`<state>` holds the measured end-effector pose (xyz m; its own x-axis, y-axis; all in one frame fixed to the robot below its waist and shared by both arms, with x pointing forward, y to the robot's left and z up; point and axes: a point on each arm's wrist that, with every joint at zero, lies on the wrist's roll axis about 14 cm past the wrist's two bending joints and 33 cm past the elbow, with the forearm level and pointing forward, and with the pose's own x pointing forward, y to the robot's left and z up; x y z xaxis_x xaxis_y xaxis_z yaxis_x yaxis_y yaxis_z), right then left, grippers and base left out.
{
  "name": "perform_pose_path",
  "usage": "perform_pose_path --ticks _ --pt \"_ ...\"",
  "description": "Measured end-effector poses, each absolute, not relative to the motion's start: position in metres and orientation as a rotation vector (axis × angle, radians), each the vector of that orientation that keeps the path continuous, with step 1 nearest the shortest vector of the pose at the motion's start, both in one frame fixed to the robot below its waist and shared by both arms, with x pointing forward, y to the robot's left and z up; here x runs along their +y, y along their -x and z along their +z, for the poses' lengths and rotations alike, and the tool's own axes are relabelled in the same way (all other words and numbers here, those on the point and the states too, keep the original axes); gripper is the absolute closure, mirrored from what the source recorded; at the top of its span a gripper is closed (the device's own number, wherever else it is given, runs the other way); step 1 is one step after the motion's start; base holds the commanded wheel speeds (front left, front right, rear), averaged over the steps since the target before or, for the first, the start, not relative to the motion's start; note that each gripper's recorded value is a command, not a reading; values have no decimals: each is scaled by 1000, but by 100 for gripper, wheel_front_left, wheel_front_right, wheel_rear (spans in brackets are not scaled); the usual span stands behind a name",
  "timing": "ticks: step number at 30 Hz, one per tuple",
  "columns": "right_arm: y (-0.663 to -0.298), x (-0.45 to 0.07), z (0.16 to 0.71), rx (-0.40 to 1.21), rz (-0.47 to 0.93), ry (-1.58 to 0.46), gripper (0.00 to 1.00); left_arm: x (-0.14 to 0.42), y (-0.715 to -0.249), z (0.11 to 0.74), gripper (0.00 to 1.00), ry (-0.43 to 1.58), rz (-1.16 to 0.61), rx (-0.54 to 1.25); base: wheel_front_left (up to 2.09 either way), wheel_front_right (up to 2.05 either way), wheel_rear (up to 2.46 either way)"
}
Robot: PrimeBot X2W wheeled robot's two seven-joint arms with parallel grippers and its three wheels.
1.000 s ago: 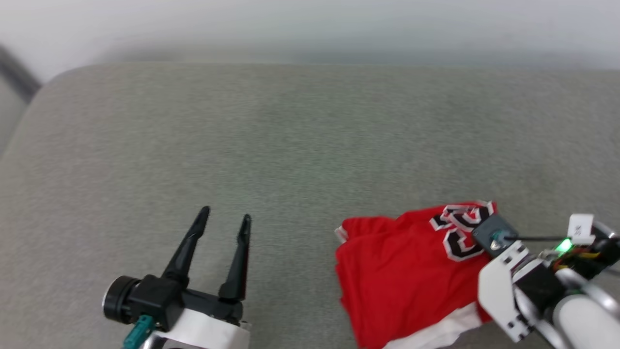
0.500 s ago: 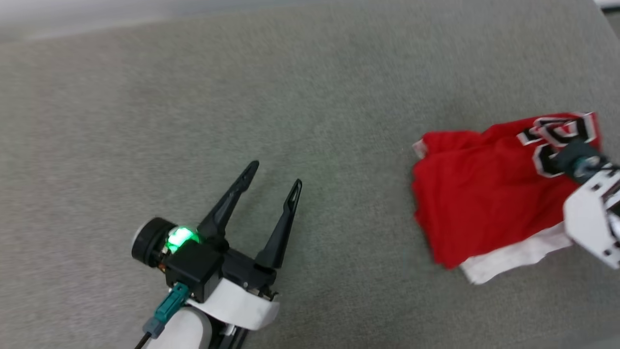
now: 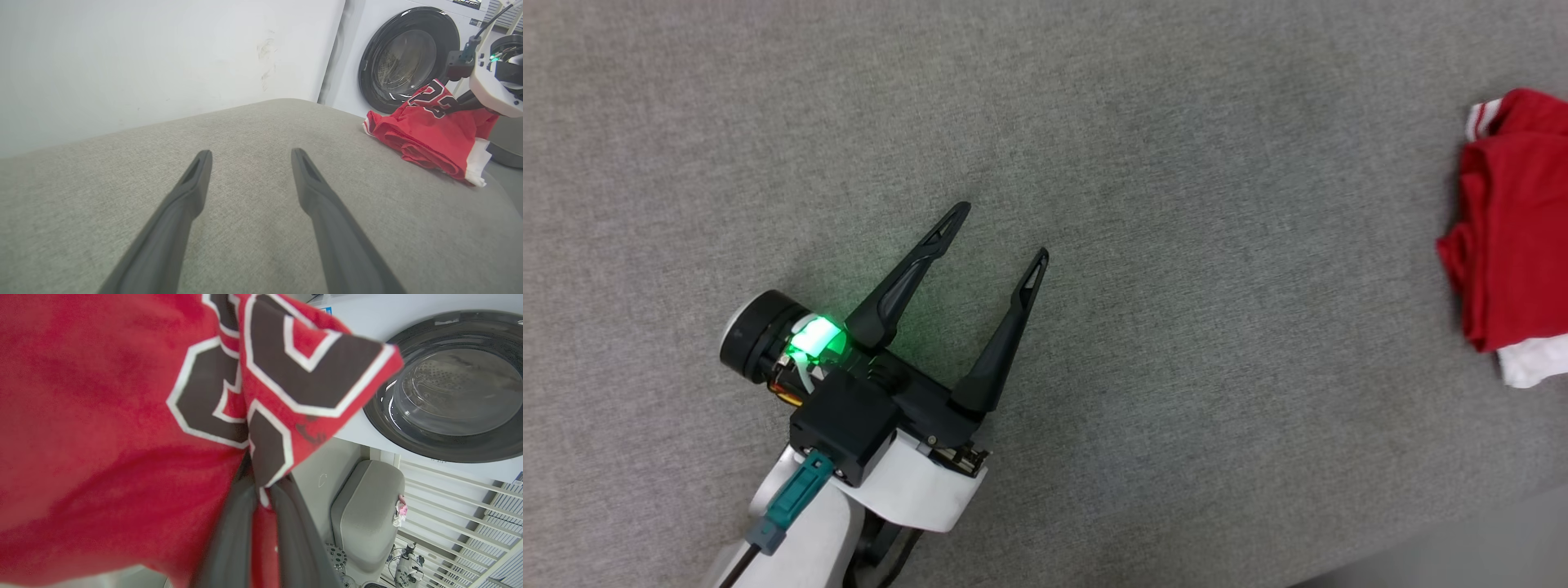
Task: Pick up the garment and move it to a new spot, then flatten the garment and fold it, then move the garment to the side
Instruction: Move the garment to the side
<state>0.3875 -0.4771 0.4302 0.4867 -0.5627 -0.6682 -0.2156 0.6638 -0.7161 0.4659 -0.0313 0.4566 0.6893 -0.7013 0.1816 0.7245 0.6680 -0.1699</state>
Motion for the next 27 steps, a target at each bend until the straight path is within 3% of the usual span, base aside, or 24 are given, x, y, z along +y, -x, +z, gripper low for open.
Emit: perform_pose_path --ticks 12,13,14,15,20,27 --pt "-412 -498 416 1022 -330 850 100 -12 -472 441 0 211 -763 -74 0 0 0" --pt "-412 -500 416 1021 -342 842 89 -11 -472 441 0 210 -758 -74 0 0 0" --pt "-413 -499 416 1017 -349 835 5 -10 -472 443 0 209 -751 -77 0 0 0" --pt "-415 -496 419 1007 -364 828 0 -7 -473 451 0 207 -736 -94 0 0 0" --pt "-427 -485 447 926 -400 820 0 -2 -469 468 0 200 -709 -115 0 0 0" --pt "-449 -435 501 641 -356 688 0 29 -457 491 0 182 -560 -120 0 0 0"
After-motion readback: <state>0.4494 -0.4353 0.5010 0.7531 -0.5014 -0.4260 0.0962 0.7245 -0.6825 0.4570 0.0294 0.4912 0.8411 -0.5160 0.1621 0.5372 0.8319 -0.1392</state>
